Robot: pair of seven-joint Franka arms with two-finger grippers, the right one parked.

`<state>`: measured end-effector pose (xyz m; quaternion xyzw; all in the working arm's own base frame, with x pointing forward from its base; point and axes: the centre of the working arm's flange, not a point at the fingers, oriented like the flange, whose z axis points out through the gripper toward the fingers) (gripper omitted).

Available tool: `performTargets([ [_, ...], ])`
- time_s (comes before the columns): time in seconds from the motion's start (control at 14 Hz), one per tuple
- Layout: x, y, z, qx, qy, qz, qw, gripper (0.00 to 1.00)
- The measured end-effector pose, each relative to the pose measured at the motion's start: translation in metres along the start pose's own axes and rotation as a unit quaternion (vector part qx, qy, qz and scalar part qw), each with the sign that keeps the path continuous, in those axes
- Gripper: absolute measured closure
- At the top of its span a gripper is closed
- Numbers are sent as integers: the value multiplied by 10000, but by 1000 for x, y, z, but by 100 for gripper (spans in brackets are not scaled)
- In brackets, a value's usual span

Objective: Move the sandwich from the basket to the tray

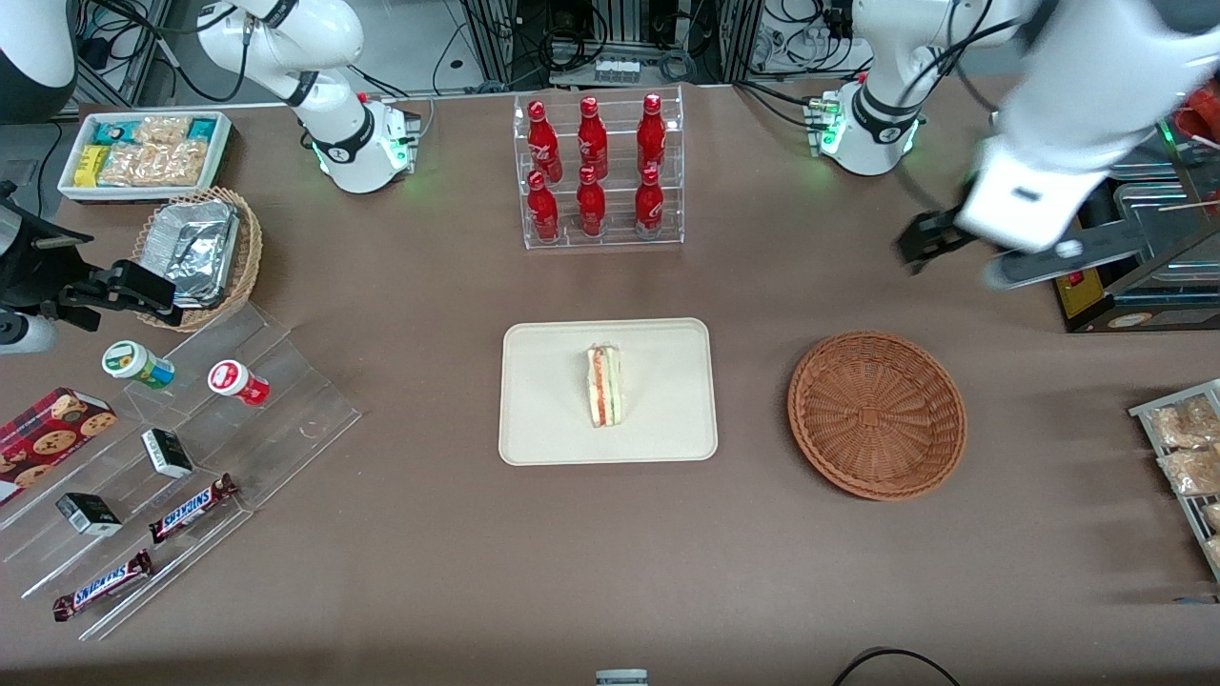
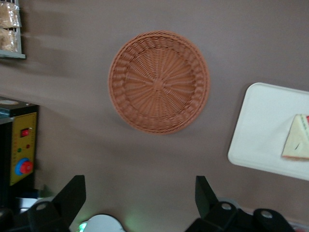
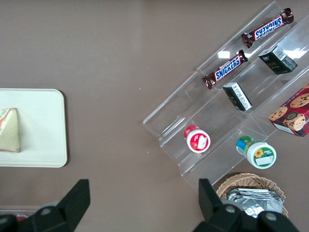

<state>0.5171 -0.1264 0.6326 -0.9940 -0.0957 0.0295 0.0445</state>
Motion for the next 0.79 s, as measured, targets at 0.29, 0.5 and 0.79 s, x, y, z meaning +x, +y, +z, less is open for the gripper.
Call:
performTargets([
  [0.29,7,-74,0,-225,-244,272,9991,0],
  [0.5,13,-112,-3,-571,-264,319,9975,0],
  [0.79,9,-128,-9,-616,-199,268,9975,0],
])
